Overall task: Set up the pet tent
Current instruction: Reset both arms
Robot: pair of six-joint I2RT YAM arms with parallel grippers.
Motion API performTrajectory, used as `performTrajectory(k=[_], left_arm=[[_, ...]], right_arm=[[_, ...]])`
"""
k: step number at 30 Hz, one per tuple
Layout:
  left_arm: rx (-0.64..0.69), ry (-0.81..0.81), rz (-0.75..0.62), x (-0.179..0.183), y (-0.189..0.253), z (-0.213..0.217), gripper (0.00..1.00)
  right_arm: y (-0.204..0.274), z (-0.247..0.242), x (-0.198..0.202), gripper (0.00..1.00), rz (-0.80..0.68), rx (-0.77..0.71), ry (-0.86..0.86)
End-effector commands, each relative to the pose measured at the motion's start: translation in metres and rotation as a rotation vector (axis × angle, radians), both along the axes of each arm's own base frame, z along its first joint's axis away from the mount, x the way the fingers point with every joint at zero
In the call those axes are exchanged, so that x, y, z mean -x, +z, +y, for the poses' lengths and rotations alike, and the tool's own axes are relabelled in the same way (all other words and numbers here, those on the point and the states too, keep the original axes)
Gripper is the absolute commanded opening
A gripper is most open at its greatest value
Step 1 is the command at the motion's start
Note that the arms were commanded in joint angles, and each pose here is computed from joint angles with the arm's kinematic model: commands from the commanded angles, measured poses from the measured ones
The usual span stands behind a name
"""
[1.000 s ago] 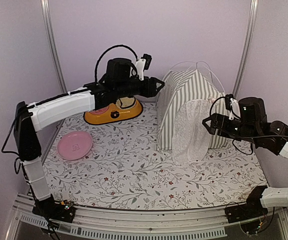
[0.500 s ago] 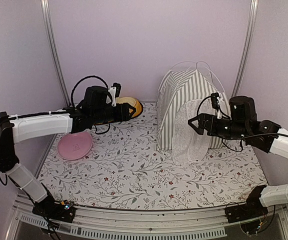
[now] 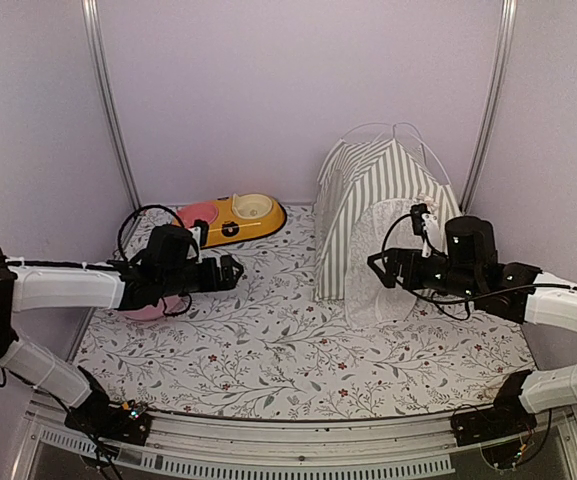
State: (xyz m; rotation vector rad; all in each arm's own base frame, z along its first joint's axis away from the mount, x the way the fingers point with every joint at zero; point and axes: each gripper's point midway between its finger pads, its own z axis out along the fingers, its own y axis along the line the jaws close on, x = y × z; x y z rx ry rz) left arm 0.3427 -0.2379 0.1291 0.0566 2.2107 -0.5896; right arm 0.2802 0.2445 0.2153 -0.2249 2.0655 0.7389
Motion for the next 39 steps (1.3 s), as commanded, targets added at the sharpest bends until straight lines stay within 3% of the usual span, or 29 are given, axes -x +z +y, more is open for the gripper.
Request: performTrajectory(k=[1, 3, 11, 18, 26, 31, 39], left_arm=[[0.019, 0.067, -0.099, 0.004, 0.024, 0.021, 0.99], [0.018, 0.076, -0.121, 0.009, 0.03, 0.029, 0.99], [0.037, 0.244, -0.215, 0.019, 0.056, 0.087, 0.99], [-0.055, 0.357, -0.36, 0.016, 0.08, 0.134, 0.99], [-0.165, 0.439, -0.481, 0.021, 0.079, 0.174, 0.99], [-0.317, 0.498, -0.495, 0.025, 0.066, 0.195, 0.99], [-0.432, 0.545, -0.549, 0.021, 0.068, 0.212, 0.99]], right_arm=[[0.015, -0.06, -0.026, 0.99, -0.133, 0.046, -0.25], [0.01, -0.09, -0.031, 0.99, -0.157, 0.078, -0.351], [0.017, -0.188, -0.02, 0.99, -0.495, 0.211, -0.652], [-0.013, -0.26, -0.029, 0.99, -0.548, 0.237, -0.828], [-0.025, -0.275, -0.055, 0.99, -0.635, 0.285, -0.852], [-0.044, -0.259, -0.084, 0.99, -0.6, 0.339, -0.733], [-0.053, -0.26, -0.091, 0.99, -0.572, 0.333, -0.721]])
